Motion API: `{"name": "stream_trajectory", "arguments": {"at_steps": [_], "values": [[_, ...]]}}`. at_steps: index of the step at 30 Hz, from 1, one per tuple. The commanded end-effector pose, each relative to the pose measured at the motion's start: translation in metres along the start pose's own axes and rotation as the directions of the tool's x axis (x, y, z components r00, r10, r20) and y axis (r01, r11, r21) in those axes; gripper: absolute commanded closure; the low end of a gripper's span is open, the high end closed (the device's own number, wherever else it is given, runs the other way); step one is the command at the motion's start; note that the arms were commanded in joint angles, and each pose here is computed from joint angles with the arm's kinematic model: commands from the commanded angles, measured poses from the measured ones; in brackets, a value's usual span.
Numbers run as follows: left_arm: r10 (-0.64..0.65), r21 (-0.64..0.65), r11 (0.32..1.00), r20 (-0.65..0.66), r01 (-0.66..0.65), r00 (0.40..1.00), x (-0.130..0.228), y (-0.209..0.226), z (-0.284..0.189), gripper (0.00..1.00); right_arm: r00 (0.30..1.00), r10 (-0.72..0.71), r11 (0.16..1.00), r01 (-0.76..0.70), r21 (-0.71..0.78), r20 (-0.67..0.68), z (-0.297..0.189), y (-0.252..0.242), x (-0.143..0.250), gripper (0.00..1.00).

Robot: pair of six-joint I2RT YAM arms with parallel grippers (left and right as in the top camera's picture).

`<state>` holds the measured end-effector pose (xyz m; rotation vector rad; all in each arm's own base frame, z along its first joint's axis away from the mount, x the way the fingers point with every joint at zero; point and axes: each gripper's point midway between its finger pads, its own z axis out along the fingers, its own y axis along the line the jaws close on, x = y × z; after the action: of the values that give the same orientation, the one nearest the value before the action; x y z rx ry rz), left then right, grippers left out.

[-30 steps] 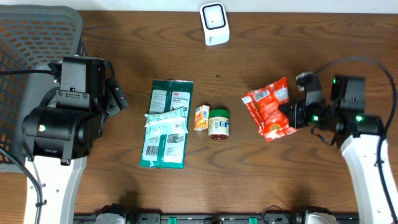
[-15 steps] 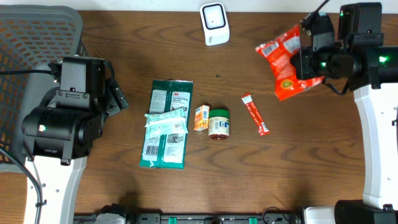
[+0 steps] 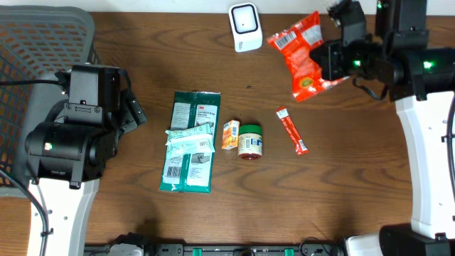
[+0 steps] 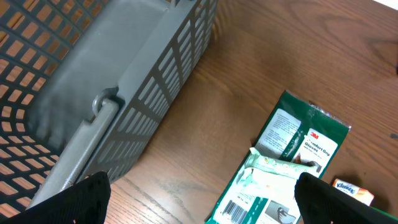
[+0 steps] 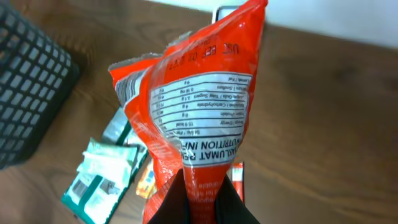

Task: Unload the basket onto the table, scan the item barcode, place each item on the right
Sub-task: 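Lift the red bag and carry it to the white scanner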

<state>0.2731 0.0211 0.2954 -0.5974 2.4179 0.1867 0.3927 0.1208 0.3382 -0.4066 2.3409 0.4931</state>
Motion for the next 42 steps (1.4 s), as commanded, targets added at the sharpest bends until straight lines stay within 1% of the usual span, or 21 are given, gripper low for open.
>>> {"name": "stream_trajectory", "arguments": {"at_steps": [1,3,5,8,11,15,17,19,25,30,32,33,38,42], "values": [[-0.006,-0.021,1.000,0.011,0.006,1.000,-0.002,0.005,-0.001,0.05,0.997,-0.034,0.996,0.029,0.081,0.067,-0.010,0.008,-0.036,0.99],[-0.006,-0.021,1.000,0.011,0.006,1.000,-0.002,0.005,-0.001,0.05,0.996,-0.058,0.990,0.049,0.129,0.066,-0.007,0.008,-0.046,0.99],[-0.006,-0.021,1.000,0.011,0.006,1.000,-0.002,0.005,-0.001,0.05,0.989,-0.138,0.977,0.128,0.168,0.053,0.005,0.010,-0.055,0.99],[-0.006,-0.021,1.000,0.011,0.006,1.000,-0.002,0.005,-0.001,0.05,0.975,-0.219,0.940,0.204,0.273,0.024,0.029,0.005,-0.062,0.99],[-0.006,-0.021,1.000,0.011,0.006,1.000,-0.002,0.005,-0.001,0.05,0.945,-0.323,0.863,0.315,0.396,-0.048,0.062,-0.002,-0.066,0.99],[-0.006,-0.021,1.000,0.011,0.006,1.000,-0.002,0.005,-0.001,0.05,0.894,-0.425,0.740,0.432,0.515,-0.139,0.099,-0.013,-0.073,0.99],[-0.006,-0.021,1.000,0.011,0.006,1.000,-0.002,0.005,-0.001,0.05,0.875,-0.453,0.679,0.464,0.570,-0.172,0.113,-0.022,-0.077,0.99],[-0.006,-0.021,1.000,0.011,0.006,1.000,-0.002,0.005,-0.001,0.05,0.869,-0.460,0.636,0.467,0.615,-0.183,0.126,-0.029,-0.082,0.99],[-0.006,-0.021,1.000,0.011,0.006,1.000,-0.002,0.005,-0.001,0.05,0.823,-0.525,0.561,0.528,0.638,-0.219,0.166,-0.036,-0.089,0.99],[-0.006,-0.021,1.000,0.011,0.006,1.000,-0.002,0.005,-0.001,0.05,0.826,-0.520,0.525,0.509,0.682,-0.216,0.193,-0.046,-0.090,0.99],[-0.006,-0.021,1.000,0.011,0.006,1.000,-0.002,0.005,-0.001,0.05,0.810,-0.538,0.498,0.530,0.687,-0.234,0.206,-0.047,-0.089,0.99],[-0.006,-0.021,1.000,0.011,0.006,1.000,-0.002,0.005,-0.001,0.05,0.794,-0.551,0.471,0.551,0.689,-0.258,0.212,-0.048,-0.088,0.99],[-0.006,-0.021,1.000,0.011,0.006,1.000,-0.002,0.005,-0.001,0.05,0.672,-0.605,0.263,0.675,0.690,-0.426,0.238,-0.042,-0.082,0.99],[-0.006,-0.021,1.000,0.011,0.006,1.000,-0.002,0.005,-0.001,0.05,0.596,-0.621,0.146,0.726,0.673,-0.509,0.255,-0.030,-0.078,0.99]]}}
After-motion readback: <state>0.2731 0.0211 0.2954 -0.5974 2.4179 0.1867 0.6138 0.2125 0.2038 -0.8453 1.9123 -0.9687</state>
